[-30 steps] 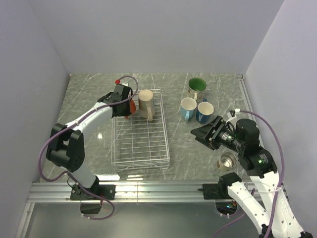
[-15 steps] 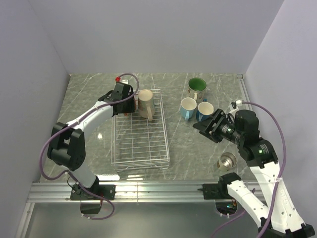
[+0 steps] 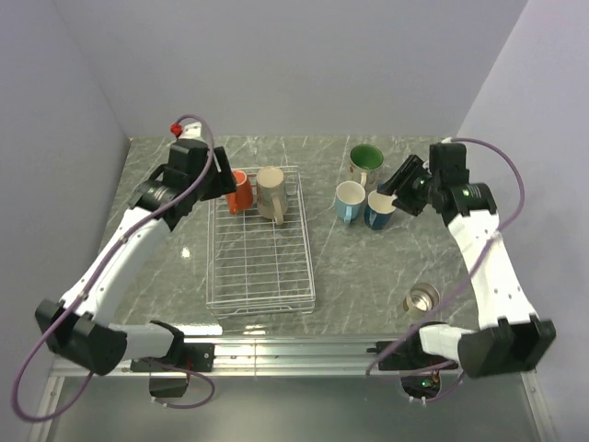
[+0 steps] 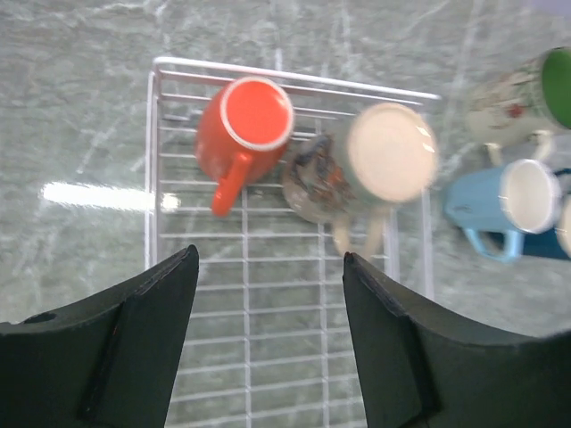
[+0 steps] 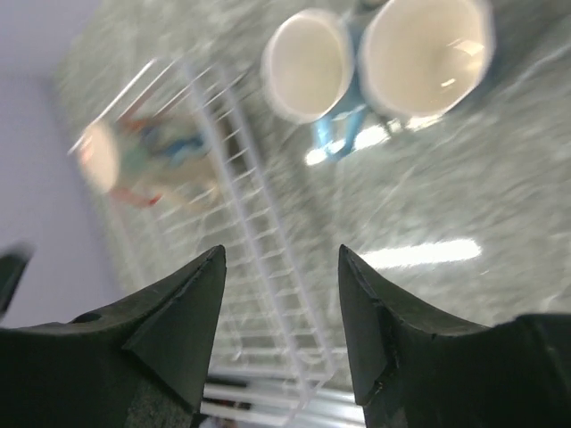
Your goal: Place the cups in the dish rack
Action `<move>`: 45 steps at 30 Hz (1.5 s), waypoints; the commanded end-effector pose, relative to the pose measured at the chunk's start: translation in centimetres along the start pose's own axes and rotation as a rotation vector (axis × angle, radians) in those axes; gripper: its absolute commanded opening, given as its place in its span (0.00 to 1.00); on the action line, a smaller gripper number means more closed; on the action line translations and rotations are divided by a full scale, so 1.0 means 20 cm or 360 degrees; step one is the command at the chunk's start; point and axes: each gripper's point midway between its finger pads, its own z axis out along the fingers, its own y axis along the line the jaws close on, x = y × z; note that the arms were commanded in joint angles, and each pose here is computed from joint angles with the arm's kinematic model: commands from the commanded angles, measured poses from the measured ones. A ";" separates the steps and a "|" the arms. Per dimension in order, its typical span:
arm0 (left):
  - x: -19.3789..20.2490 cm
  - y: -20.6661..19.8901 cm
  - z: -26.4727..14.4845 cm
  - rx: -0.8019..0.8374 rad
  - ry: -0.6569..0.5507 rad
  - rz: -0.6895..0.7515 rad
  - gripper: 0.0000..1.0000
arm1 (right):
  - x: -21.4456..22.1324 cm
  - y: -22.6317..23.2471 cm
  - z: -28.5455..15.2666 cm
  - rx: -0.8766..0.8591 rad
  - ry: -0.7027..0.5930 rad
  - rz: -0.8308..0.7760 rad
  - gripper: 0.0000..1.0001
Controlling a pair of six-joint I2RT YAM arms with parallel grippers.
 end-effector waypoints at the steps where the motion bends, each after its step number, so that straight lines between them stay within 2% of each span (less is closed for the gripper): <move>1: 0.02 -0.05 -0.14 0.0109 0.0046 -0.0138 0.72 | -0.12 -0.08 0.14 0.0162 -0.0012 -0.0101 0.59; 8: 0.13 -0.03 -0.29 0.0228 0.0071 -0.0241 0.68 | -0.27 -0.06 0.46 0.0257 0.0071 -0.0143 0.56; 11: 0.16 0.00 -0.34 0.0228 0.0073 -0.0263 0.68 | -0.32 -0.08 0.52 0.0344 0.0065 -0.0173 0.54; 18: 0.18 0.03 -0.44 0.0253 0.0046 -0.0298 0.69 | -0.34 -0.15 0.72 0.0445 0.0130 -0.0178 0.53; 41: 0.22 0.11 -0.54 0.0193 0.0050 -0.0269 0.67 | -0.11 -0.37 1.00 0.0649 0.0254 -0.0190 0.51; 43: 0.22 0.11 -0.55 0.0190 0.0050 -0.0266 0.67 | -0.11 -0.37 1.01 0.0659 0.0249 -0.0187 0.49; 45: 0.22 0.13 -0.56 0.0180 0.0044 -0.0269 0.67 | -0.10 -0.39 1.02 0.0677 0.0257 -0.0190 0.42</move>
